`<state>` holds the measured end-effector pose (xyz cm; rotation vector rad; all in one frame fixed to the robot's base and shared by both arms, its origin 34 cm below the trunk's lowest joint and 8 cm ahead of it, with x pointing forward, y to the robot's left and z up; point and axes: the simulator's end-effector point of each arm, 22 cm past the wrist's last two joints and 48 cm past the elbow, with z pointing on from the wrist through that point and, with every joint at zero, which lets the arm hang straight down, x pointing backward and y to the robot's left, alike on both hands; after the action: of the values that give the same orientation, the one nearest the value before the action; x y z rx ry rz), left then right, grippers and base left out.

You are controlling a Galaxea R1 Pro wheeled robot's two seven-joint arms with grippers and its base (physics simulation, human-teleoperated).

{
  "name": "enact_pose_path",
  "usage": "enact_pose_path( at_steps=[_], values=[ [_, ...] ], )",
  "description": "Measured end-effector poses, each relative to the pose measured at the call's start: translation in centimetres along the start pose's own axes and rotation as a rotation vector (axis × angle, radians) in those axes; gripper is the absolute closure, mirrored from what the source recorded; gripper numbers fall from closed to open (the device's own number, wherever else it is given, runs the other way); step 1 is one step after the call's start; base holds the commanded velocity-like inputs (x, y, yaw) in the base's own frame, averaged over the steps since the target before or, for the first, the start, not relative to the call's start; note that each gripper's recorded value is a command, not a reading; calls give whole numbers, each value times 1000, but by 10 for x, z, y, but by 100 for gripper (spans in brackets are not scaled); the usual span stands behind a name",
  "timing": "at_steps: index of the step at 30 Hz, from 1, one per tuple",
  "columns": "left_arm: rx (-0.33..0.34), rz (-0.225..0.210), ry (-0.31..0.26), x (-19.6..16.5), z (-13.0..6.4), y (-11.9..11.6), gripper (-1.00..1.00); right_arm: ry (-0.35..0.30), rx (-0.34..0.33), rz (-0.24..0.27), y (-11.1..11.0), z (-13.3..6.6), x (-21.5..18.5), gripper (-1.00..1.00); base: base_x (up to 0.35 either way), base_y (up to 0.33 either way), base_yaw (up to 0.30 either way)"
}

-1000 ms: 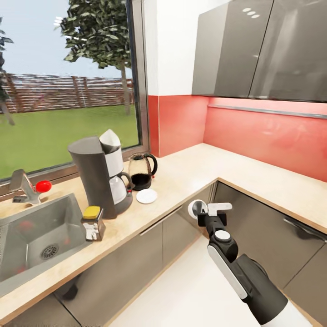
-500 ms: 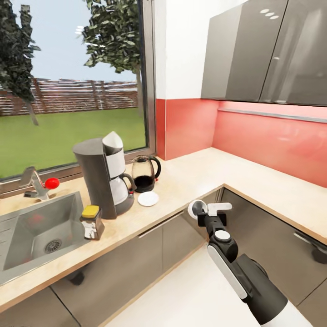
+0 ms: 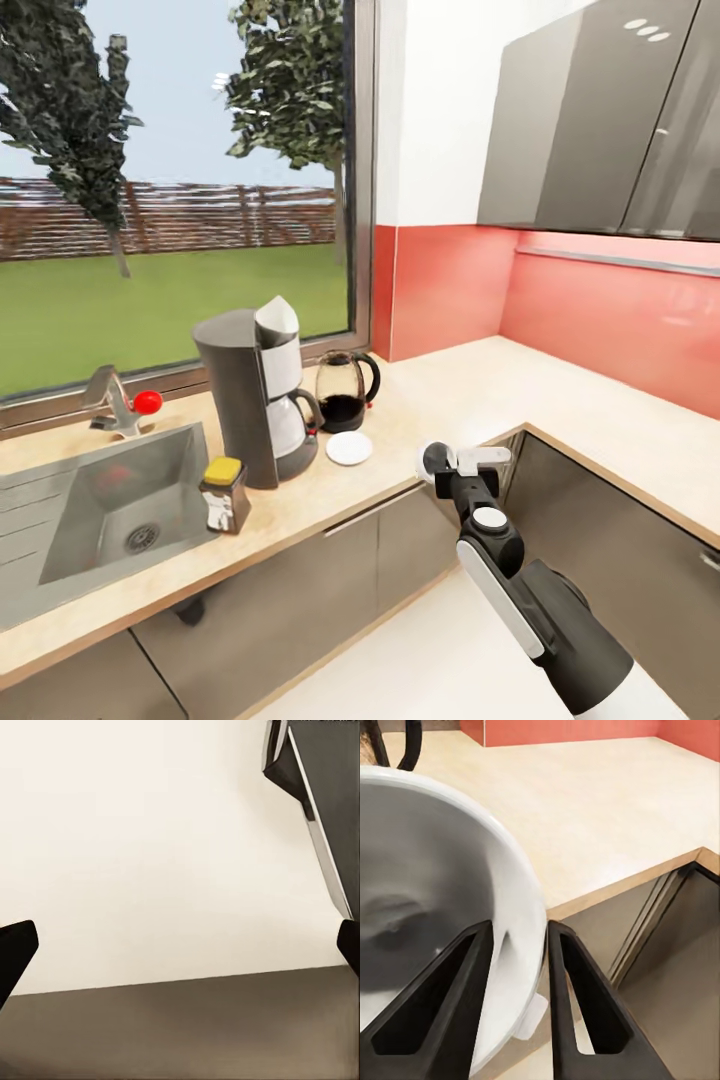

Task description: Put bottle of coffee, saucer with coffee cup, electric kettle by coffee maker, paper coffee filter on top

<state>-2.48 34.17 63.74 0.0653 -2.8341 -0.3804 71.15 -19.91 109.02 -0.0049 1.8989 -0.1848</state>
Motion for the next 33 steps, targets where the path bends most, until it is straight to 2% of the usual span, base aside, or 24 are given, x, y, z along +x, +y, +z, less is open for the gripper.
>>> enact_pose_path(
  at_steps=[16,25,33],
  values=[
    [2,-5,-18,-7,0,-1,-100,-17,2,2,-2,-5,-9,100,65,-263,209],
    [2,-6,-20,-8,0,-1,-100,-18,6,-3,-4,-5,-10,100,1,-272,23],
    [0,-6,-18,-7,1,0,-100,-20,-20,-20,10,-9,-8,100,2,-262,0]
  ],
)
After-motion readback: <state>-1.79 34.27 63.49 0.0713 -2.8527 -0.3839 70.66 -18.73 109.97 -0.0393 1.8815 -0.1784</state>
